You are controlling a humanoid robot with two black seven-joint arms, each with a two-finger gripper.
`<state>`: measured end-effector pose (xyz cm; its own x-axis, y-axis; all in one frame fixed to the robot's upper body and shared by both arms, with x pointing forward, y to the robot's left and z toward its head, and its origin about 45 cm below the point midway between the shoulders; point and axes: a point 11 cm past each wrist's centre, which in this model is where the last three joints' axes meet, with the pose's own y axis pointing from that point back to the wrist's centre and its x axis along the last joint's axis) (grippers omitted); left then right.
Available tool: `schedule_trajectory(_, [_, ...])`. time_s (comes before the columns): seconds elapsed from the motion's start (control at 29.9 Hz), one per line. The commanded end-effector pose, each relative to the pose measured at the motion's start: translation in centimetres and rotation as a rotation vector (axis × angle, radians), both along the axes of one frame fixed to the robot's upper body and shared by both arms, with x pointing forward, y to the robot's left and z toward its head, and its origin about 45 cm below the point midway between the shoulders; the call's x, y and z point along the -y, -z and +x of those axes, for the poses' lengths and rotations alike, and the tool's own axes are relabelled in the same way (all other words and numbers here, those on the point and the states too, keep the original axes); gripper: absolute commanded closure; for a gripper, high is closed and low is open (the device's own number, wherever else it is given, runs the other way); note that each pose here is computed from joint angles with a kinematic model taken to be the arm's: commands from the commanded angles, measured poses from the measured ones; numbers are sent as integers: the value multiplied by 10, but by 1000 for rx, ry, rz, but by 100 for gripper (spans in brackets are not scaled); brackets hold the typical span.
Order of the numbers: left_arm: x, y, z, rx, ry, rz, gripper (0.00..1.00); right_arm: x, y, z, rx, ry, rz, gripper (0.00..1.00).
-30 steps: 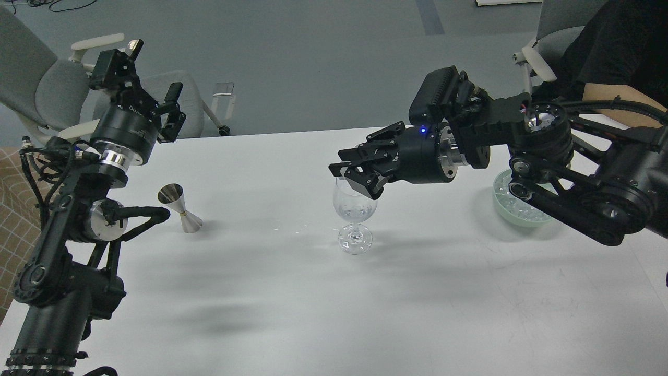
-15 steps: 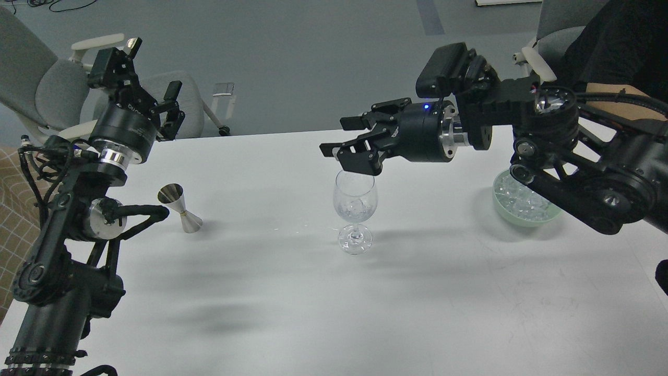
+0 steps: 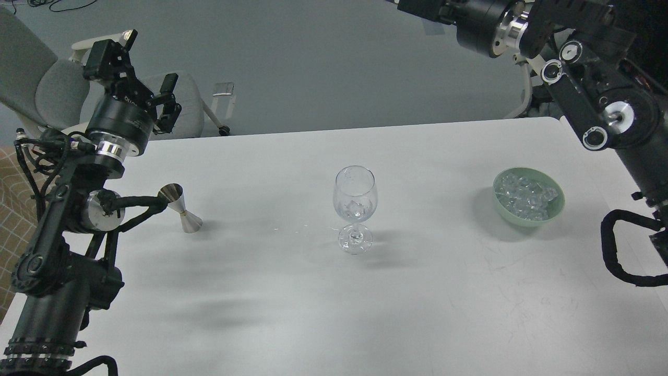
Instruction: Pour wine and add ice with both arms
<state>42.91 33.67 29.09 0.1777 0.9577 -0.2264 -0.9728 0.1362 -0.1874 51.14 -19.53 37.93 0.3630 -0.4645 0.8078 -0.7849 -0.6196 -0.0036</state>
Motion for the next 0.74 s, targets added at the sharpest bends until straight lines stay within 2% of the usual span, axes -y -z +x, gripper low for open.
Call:
schedule_trajectory(0.0, [-9, -1, 10, -13, -14, 1, 2, 24, 5, 15, -39, 114, 231, 2])
schedule_trajectory(0.27, [-17, 3, 34, -45, -7, -16, 2, 71, 30, 22, -216, 244, 851, 3])
schedule_trajectory(0.37, [-9, 2, 39, -31, 32, -16, 2, 69, 40, 23, -263, 258, 995, 1])
schedule_trajectory(0.53, [20, 12, 45, -33, 206, 1, 2, 53, 71, 14, -267, 246, 1108, 0])
schedule_trajectory(0.7, [27, 7, 52, -29, 215, -101, 2, 37, 88, 7, -292, 231, 1162, 0])
